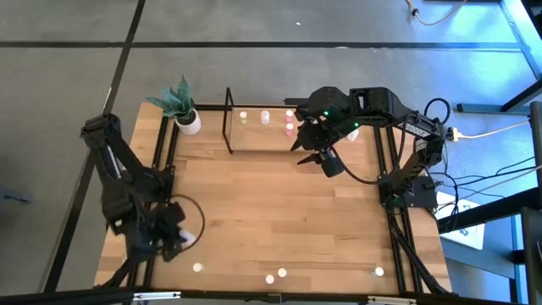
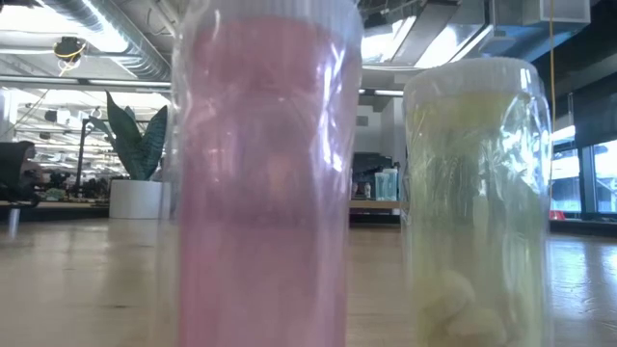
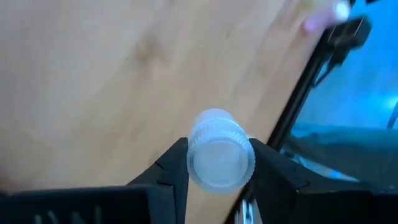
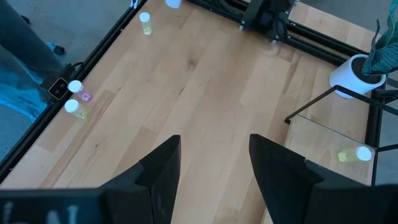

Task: Pick and place medicine bottles onto shelf by color
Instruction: Put the bottom white pill bottle on the shelf aligned with other white pill bottle

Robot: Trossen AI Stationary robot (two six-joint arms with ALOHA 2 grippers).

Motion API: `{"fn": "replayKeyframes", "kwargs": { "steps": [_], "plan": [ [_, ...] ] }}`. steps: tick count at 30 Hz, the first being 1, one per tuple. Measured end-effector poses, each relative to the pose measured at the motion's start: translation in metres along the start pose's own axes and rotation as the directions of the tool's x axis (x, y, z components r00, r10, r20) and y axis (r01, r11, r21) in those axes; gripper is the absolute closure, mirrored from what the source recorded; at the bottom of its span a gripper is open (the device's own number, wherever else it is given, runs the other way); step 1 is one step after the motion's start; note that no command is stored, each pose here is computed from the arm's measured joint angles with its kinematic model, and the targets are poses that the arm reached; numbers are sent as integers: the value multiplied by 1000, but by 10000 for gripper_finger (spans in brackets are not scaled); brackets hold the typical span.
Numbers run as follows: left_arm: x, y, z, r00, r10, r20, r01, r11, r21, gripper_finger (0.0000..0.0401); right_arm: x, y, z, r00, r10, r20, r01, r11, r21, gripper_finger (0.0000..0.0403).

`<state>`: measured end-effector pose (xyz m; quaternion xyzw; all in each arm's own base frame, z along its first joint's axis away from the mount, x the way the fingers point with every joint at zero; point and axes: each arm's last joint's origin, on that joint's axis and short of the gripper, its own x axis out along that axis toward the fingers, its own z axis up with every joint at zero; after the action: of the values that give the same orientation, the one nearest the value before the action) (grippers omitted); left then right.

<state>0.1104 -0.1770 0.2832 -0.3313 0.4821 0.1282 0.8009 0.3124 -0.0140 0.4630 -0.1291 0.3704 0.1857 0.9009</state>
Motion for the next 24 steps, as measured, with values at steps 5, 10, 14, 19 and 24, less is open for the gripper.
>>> {"fn": "replayKeyframes", "kwargs": {
  "steps": [5, 10, 14, 19, 24],
  "plan": [
    [-12, -3, 38, 997, 3, 71, -8, 998, 59, 280, 0, 0, 0, 1000, 0, 0, 0, 1000, 0, 210],
    [-25, -8, 79, 989, 3, 147, -20, 994, 111, 280, 0, 0, 0, 1000, 0, 0, 0, 1000, 0, 210],
    [-35, -8, 109, 980, 7, 200, -35, 990, 138, 280, 0, 0, 0, 1000, 0, 0, 0, 1000, 0, 210],
    [-37, -6, 141, 968, 48, 246, -100, 974, 204, 280, 0, 0, 0, 1000, 0, 0, 0, 1000, 0, 210],
    [-28, -5, 171, 967, 95, 235, -155, 955, 251, 280, 0, -1, 1, 1000, -6, 12, 6, 1000, -6, 210]
  ]
}}
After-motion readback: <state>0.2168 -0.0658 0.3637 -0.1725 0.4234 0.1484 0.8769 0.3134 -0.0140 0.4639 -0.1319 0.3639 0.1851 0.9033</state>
